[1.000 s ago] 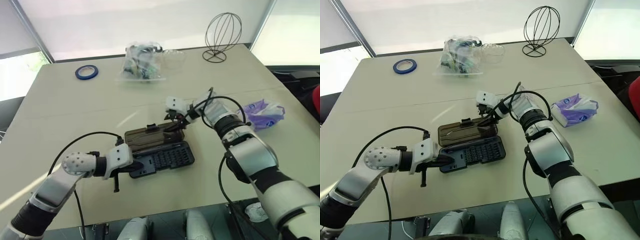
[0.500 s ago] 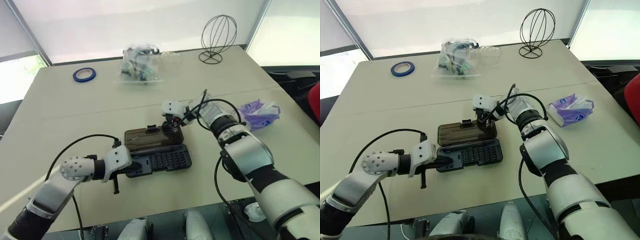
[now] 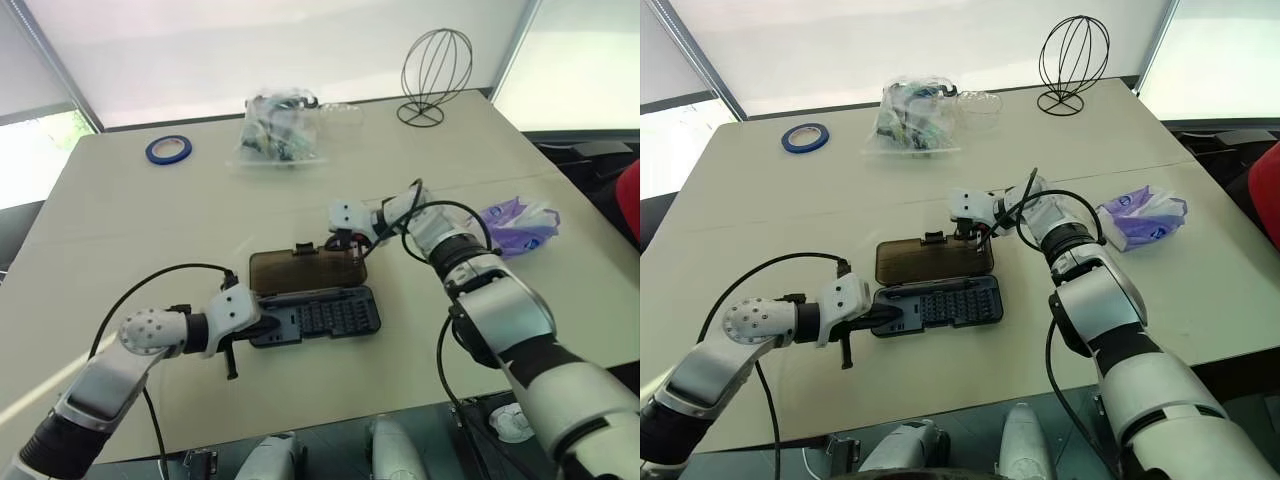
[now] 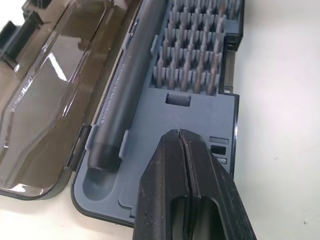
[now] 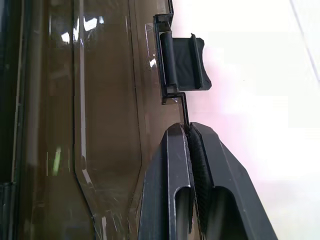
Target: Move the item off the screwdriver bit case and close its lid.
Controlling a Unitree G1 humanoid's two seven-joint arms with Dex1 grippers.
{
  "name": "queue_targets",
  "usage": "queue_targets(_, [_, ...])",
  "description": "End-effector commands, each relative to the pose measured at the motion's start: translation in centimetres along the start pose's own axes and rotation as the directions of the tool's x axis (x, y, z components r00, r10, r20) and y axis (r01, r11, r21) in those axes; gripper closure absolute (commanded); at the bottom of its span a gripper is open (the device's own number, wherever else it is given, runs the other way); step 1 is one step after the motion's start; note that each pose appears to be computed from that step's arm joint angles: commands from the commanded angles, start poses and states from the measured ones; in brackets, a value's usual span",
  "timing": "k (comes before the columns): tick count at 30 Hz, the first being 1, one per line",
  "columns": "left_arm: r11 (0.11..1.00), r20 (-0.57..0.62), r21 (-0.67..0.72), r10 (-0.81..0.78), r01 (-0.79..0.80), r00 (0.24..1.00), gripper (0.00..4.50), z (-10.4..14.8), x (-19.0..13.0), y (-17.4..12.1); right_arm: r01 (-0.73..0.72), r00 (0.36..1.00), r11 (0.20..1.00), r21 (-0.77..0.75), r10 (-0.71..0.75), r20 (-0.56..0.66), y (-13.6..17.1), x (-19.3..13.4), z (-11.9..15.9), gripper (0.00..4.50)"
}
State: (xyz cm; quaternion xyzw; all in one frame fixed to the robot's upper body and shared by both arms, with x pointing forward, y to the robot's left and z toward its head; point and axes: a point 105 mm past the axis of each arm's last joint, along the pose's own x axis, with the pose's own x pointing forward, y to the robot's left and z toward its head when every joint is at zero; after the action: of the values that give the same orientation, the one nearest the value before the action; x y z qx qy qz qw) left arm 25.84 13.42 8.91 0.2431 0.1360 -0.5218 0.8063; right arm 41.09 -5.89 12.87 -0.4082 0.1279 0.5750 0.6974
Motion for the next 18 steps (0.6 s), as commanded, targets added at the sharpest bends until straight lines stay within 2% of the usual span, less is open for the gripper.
queue_targets(1, [1.000,-0.003,-0.010,0.002,-0.002,1.000,4.50,-0.1,-0.1,0.3,0.111,0.992,0.993,-0.052,-0.107,0.069,-2.0,-1.6,2.0,4.45])
queue_targets(6, [0.996,0.086,-0.080,0.030,-0.023,0.996,4.50,1.4,-0.1,0.9,0.165,0.983,0.979,-0.119,-0.154,0.099,-2.6,-2.4,3.1,4.45])
queue_targets(12, [0.956,0.299,-0.290,0.053,0.038,0.953,4.50,5.7,-1.2,1.5,0.153,0.986,0.971,-0.184,-0.138,0.091,-1.7,-2.3,2.9,4.45])
queue_targets(15, [0.938,0.365,-0.346,0.103,0.032,0.925,4.50,7.2,-2.2,2.9,0.146,0.988,0.967,-0.208,-0.132,0.079,-1.3,-2.1,2.5,4.45])
queue_targets(18, [0.917,0.417,-0.393,0.239,-0.063,0.877,4.50,8.5,-3.5,6.1,0.144,0.989,0.963,-0.228,-0.131,0.074,-1.1,-1.9,2.4,4.45])
